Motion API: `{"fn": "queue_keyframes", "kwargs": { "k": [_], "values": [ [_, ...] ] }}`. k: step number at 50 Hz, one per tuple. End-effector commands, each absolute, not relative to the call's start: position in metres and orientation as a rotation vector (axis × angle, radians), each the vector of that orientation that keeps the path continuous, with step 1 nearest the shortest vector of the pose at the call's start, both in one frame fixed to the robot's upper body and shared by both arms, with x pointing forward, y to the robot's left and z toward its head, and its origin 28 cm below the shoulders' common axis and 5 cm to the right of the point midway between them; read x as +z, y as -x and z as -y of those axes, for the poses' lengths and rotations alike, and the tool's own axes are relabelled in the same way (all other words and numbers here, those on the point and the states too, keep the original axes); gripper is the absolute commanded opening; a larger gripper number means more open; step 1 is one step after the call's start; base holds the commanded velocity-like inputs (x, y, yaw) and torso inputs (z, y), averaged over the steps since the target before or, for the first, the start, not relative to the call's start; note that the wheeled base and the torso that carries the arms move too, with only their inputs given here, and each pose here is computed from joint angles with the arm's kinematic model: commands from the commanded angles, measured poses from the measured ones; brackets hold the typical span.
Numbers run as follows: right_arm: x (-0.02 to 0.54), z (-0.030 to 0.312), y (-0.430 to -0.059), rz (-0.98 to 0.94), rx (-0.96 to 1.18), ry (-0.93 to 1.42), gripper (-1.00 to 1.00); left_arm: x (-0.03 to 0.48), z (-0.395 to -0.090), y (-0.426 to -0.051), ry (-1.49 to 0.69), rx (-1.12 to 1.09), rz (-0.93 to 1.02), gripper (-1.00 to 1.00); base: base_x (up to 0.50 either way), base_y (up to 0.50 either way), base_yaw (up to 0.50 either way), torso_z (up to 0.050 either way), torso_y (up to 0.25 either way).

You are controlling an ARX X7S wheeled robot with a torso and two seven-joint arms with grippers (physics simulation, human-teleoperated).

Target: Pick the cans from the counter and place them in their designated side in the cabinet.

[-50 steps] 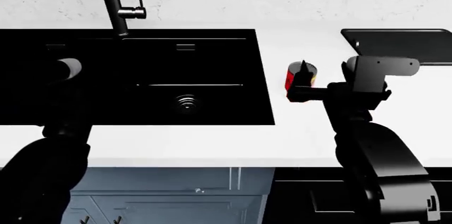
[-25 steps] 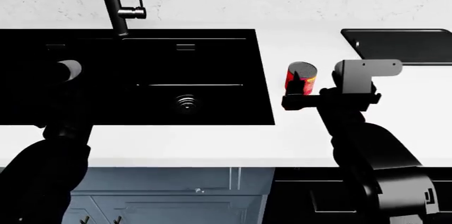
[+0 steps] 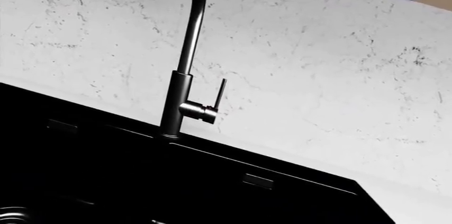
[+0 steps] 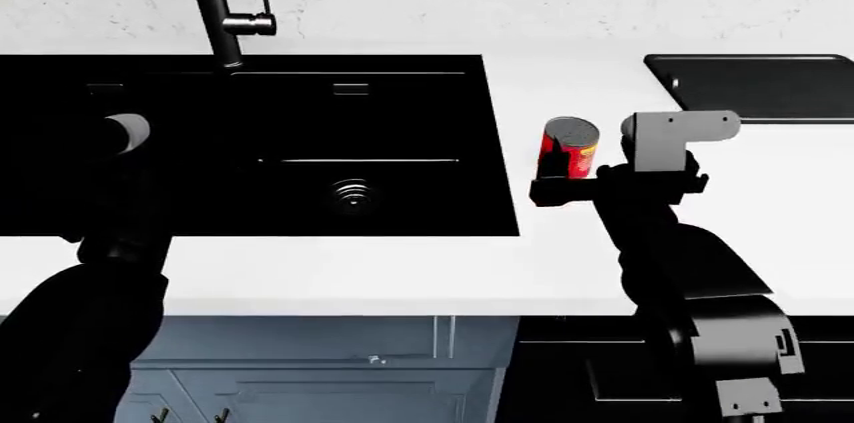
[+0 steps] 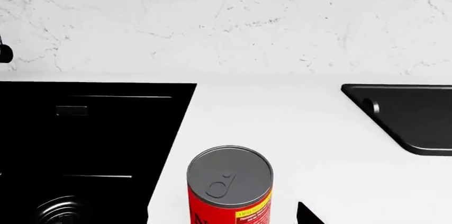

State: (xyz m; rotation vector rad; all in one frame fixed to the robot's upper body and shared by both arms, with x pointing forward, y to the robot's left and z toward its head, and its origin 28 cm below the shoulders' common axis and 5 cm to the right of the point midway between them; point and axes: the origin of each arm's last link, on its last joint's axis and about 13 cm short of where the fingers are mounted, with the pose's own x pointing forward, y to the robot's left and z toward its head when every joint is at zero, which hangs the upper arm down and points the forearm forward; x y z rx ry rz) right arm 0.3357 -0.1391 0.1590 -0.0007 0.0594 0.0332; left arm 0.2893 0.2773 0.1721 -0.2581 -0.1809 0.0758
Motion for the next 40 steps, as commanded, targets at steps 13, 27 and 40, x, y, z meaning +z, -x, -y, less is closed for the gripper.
{"fn": "queue_keyframes", "kwargs": {
  "k": [13,27,40],
  "values": [
    [0.145,0.141,-0.353,-0.103,0.024,0.033,1.00,0.170,-0.278,-0.290,0.257,0.084,0.176,1.00,0.00,0.00,0.00,0.000,0.000],
    [0.139,0.140,-0.366,-0.115,0.025,0.047,1.00,0.171,-0.279,-0.292,0.255,0.095,0.178,1.00,0.00,0.00,0.00,0.000,0.000],
    [0.139,0.140,-0.374,-0.117,0.032,0.044,1.00,0.170,-0.280,-0.293,0.254,0.100,0.176,1.00,0.00,0.00,0.00,0.000,0.000]
  ]
}}
